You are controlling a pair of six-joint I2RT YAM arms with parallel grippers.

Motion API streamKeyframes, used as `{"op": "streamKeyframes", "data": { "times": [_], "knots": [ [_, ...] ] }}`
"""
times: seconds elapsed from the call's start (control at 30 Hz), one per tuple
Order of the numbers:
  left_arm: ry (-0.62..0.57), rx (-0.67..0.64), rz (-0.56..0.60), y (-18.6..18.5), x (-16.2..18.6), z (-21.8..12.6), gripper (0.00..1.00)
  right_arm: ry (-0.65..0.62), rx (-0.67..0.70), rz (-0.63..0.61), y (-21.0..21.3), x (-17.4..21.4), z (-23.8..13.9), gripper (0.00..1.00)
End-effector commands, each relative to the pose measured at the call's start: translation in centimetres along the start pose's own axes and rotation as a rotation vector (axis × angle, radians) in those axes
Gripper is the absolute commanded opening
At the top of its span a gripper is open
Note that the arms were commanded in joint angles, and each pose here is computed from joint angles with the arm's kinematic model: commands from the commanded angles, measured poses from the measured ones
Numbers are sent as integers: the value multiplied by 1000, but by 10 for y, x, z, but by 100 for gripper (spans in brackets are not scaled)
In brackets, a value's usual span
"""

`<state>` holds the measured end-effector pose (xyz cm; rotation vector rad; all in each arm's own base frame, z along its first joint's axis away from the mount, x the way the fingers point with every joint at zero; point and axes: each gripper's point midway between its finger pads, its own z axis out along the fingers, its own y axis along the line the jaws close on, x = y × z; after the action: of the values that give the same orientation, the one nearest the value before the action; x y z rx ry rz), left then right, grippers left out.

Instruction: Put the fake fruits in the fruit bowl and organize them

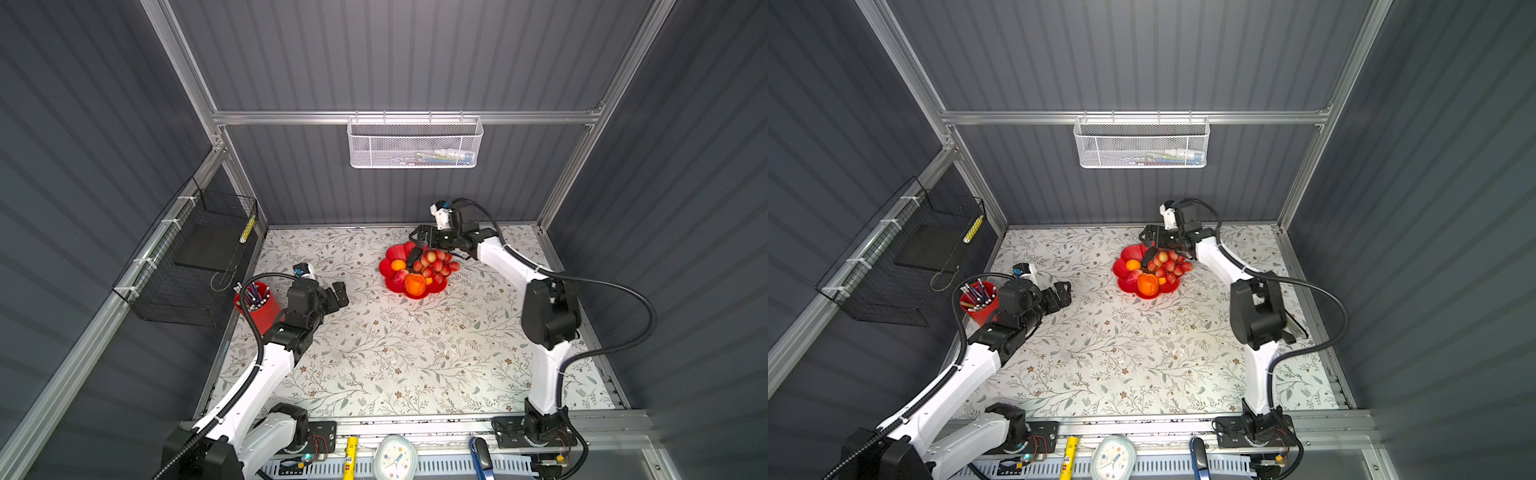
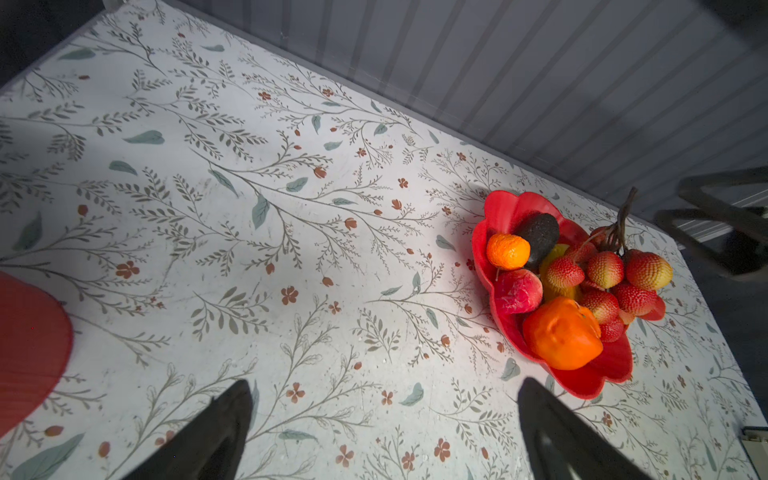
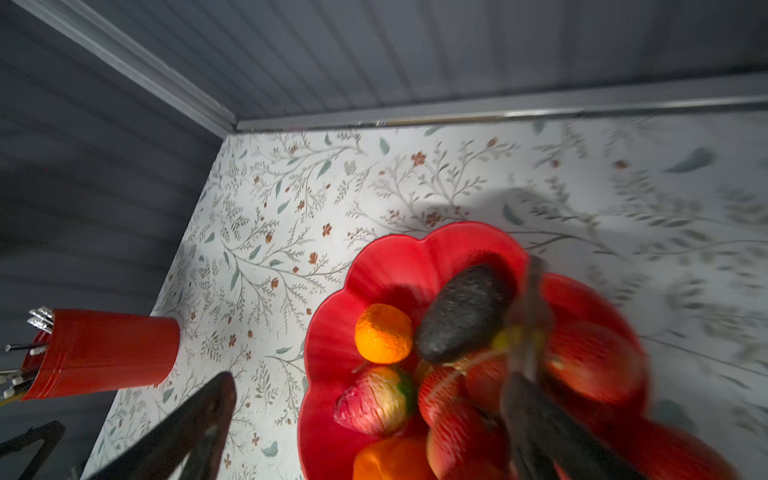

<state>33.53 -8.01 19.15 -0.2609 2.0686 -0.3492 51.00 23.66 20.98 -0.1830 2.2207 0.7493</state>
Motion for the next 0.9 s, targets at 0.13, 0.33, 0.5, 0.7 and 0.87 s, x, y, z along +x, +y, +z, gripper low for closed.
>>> {"op": "streamKeyframes", "data": {
  "times": [0.13, 0.33, 0.5, 0.7, 0.87],
  "knots": [
    [-213, -197, 181, 35, -30, 2, 100, -420, 239, -166, -26, -29, -150, 99],
    [-334, -351, 349, 71, -13, 20, 100, -414, 643, -141, -124, 51, -208, 99],
    [-222, -359, 331, 103, 12, 56, 100, -496, 775, -108, -180, 86, -225, 99],
    [-216, -317, 328, 112, 17, 80, 100, -520, 743, -173, -205, 115, -199, 99],
    [-222, -306, 352, 119, 30, 99, 100, -518, 720, -189, -210, 129, -185, 99]
  ]
}}
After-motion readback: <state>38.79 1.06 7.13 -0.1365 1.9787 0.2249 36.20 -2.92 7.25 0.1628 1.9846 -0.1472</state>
